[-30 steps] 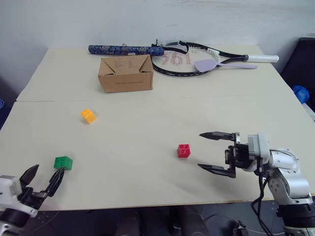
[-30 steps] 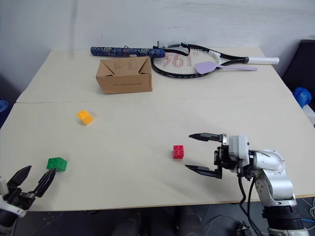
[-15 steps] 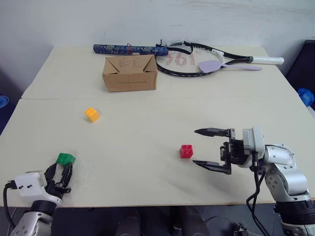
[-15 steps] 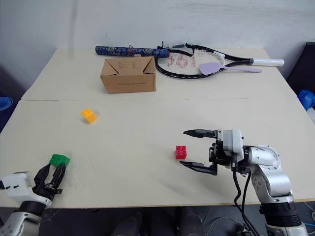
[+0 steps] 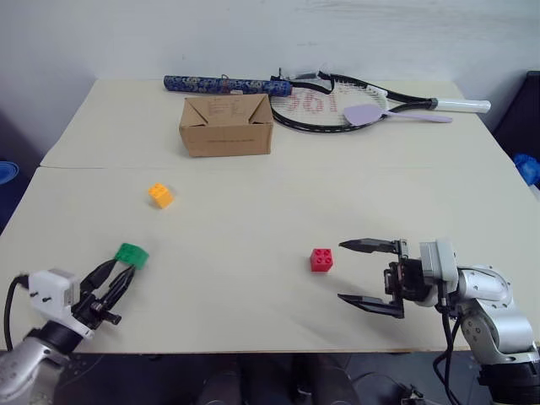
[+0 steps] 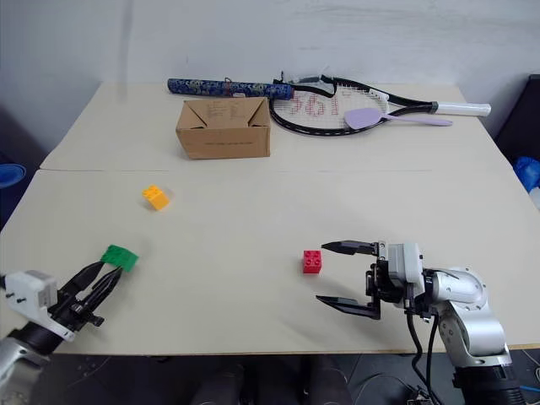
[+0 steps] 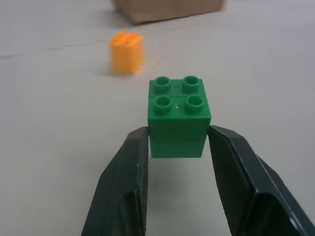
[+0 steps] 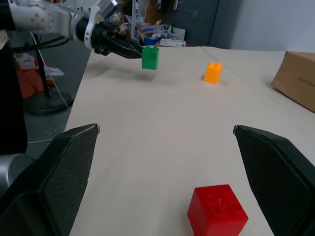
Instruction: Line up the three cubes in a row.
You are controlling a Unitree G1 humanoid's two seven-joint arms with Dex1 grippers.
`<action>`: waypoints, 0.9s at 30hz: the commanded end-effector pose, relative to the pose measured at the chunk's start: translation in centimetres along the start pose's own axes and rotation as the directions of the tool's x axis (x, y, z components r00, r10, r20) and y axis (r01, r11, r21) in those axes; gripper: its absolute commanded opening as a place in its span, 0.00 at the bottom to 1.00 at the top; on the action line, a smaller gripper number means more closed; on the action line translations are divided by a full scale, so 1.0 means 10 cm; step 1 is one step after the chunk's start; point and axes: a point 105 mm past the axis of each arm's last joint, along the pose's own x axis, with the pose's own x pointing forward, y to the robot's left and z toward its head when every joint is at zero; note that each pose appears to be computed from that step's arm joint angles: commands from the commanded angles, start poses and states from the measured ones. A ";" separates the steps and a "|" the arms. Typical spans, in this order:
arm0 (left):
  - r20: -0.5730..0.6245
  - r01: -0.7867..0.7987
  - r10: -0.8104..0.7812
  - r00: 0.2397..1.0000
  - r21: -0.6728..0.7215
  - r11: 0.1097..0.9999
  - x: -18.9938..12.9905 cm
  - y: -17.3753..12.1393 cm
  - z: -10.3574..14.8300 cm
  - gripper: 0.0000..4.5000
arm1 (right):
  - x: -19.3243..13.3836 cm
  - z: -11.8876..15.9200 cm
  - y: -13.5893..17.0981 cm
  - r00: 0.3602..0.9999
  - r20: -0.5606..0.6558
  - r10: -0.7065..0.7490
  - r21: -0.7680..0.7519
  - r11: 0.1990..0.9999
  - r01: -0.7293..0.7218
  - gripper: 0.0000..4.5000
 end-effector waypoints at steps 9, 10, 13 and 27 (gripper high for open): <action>-0.244 0.695 -0.651 0.719 0.266 0.668 1.01 -0.58 0.29 0.33 | -0.32 0.10 -0.04 0.992 -0.075 -0.102 -0.061 0.993 0.098 1.00; -0.240 0.704 -0.662 0.710 0.263 0.660 1.09 -0.62 0.28 0.33 | -0.33 0.11 -0.02 0.990 -0.076 -0.115 -0.063 0.992 0.110 1.00; -0.251 0.732 -0.687 0.682 0.253 0.633 1.26 -0.77 0.20 0.33 | -0.35 0.13 0.04 0.985 -0.082 -0.154 -0.063 0.987 0.149 1.00; -0.268 0.772 -0.725 0.635 0.270 0.576 1.44 -0.76 0.11 0.33 | -0.42 0.10 0.21 0.970 -0.103 -0.220 -0.045 0.975 0.217 1.00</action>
